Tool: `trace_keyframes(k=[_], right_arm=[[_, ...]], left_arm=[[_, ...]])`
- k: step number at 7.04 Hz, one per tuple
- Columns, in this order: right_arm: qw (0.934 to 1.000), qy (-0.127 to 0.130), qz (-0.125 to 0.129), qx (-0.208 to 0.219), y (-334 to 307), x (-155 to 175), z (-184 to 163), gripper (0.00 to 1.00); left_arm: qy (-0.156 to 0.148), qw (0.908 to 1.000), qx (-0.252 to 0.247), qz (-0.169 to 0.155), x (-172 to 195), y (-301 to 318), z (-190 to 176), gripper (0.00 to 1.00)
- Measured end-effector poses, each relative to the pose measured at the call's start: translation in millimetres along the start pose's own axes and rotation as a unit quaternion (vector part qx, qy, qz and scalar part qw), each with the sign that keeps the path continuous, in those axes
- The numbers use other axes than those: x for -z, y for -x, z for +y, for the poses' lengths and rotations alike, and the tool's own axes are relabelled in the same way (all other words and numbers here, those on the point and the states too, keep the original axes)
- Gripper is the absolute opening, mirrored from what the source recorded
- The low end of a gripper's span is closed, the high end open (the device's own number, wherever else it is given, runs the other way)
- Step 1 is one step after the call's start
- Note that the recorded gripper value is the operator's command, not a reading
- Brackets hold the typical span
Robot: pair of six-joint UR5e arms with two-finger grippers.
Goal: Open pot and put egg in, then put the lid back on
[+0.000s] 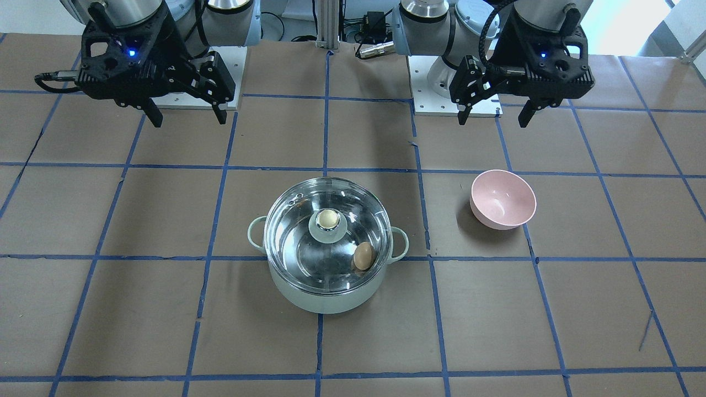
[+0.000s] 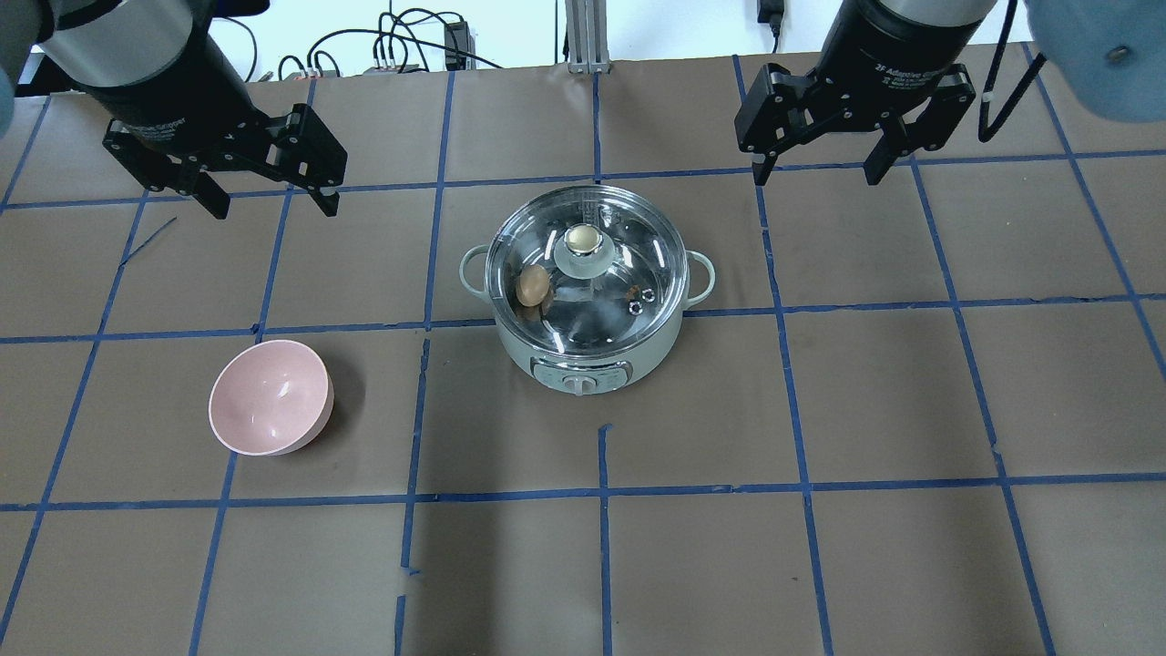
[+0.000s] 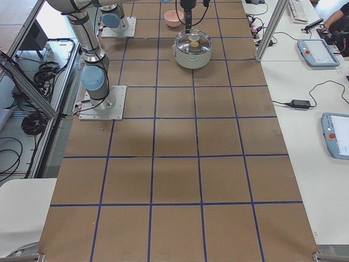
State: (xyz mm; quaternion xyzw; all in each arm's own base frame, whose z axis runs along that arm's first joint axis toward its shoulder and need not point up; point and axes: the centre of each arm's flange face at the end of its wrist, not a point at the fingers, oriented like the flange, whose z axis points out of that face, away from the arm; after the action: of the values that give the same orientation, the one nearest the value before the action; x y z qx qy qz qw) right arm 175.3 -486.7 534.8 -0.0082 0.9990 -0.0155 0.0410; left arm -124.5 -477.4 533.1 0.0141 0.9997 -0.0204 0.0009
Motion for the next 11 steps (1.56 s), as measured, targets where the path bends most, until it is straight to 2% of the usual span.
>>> trace_keyframes(k=[2, 5, 11], right_arm=[[1.0, -0.001, -0.004, 0.001, 1.8, 1.3, 0.5, 1.0], [0.9992, 0.001, -0.039, 0.002, 10.0, 2.0, 1.6, 1.0], [0.9991, 0.001, -0.042, -0.001, 10.3, 2.2, 0.6, 1.0]], left_arm=[[0.002, 0.9999, -0.011, 0.0, -0.6, 2.0, 0.6, 1.0], [0.003, 0.9998, -0.022, 0.0, -0.3, 2.2, 1.0, 1.0], [0.001, 0.9998, -0.02, 0.001, 1.4, 0.6, 2.9, 1.0]])
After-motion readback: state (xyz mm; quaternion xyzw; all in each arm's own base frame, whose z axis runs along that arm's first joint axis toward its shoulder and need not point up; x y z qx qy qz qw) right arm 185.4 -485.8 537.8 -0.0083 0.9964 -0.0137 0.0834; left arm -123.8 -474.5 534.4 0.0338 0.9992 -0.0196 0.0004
